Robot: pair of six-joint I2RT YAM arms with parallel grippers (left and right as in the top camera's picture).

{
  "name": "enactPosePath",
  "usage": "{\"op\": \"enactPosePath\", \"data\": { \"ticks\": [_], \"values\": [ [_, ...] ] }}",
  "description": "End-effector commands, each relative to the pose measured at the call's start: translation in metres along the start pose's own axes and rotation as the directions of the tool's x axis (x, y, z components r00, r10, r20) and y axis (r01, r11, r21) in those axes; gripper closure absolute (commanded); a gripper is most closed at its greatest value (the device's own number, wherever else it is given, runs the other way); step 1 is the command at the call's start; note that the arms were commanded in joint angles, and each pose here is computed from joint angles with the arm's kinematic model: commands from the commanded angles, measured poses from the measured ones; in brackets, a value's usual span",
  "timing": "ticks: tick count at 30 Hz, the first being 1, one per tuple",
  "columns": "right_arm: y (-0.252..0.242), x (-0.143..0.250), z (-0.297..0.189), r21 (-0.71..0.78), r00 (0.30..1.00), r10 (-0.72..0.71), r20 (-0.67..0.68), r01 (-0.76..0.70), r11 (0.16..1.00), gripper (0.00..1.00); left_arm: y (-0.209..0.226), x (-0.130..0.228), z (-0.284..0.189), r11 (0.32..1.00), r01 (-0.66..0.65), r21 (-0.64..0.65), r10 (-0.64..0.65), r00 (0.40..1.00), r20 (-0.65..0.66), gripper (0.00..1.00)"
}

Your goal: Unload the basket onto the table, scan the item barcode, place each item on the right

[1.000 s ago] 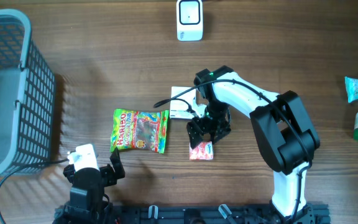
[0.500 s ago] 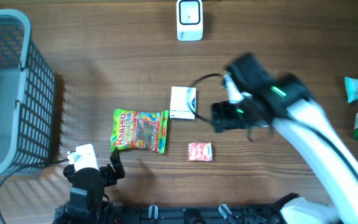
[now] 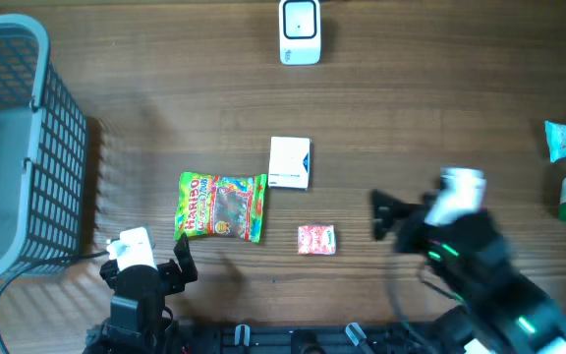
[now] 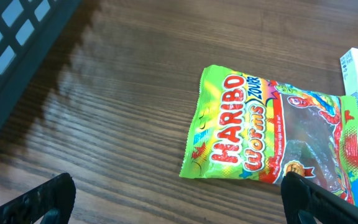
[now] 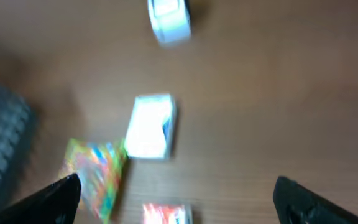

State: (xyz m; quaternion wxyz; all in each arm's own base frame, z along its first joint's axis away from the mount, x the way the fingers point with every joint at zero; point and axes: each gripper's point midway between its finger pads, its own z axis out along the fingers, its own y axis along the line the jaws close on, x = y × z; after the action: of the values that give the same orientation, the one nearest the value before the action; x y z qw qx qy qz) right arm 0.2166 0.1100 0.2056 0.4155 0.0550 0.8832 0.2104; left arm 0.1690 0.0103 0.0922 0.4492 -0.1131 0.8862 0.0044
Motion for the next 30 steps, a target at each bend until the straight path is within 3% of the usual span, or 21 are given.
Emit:
{"op": "enactPosePath", "data": {
  "ticks": [1,4,7,8,11,13,18,24,26,30],
  "values": [
    [0.013,0.065,0.042,-0.049,0.945,0.022,-0.328,-0.041,0.998,0.0,-0.001,-0.001,-0.001,1.0,0.004,0.009,-0.004,1.0,0.007,0.0],
    [0.013,0.112,0.077,-0.043,0.837,-0.002,-0.548,-0.025,0.999,0.0,-0.001,-0.001,-0.001,1.0,0.004,0.009,-0.004,1.0,0.007,0.0],
    [0.034,0.133,0.097,-0.177,0.772,-0.076,-0.631,-0.047,0.983,0.01,-0.001,-0.001,-0.001,1.0,0.004,0.009,-0.004,1.0,0.007,0.0],
    [0.045,0.142,0.105,-0.253,0.745,-0.12,-0.656,-0.068,0.965,0.07,-0.001,-0.001,-0.001,1.0,0.004,0.009,-0.004,1.0,0.007,0.0],
    [0.044,0.161,0.121,-0.246,0.697,-0.103,-0.71,-0.108,0.963,0.27,-0.001,-0.001,-0.001,1.0,0.004,0.009,-0.004,1.0,0.007,0.0],
    [0.036,0.172,0.124,-0.211,0.665,-0.086,-0.742,-0.11,0.971,0.3,-0.001,-0.001,-0.001,1.0,0.004,0.009,-0.004,1.0,0.007,0.0],
    [0.033,0.166,0.125,-0.199,0.69,-0.088,-0.719,-0.083,0.976,0.3,-0.001,-0.001,-0.001,1.0,0.004,0.009,-0.004,1.0,0.007,0.0],
    [0.062,0.119,0.1,-0.298,0.77,-0.148,-0.621,-0.057,0.953,0.29,-0.001,-0.001,-0.001,1.0,0.004,0.009,-0.004,1.0,0.007,0.0],
    [0.063,0.104,0.086,-0.303,0.806,-0.159,-0.57,-0.026,0.953,0.23,-0.001,-0.001,-0.001,1.0,0.004,0.009,-0.004,1.0,0.007,0.0],
    [0.017,0.11,0.074,-0.021,0.804,0.005,-0.595,-0.021,1.0,0.2,-0.001,-0.001,-0.001,1.0,0.004,0.009,-0.004,1.0,0.007,0.0]
  ]
}}
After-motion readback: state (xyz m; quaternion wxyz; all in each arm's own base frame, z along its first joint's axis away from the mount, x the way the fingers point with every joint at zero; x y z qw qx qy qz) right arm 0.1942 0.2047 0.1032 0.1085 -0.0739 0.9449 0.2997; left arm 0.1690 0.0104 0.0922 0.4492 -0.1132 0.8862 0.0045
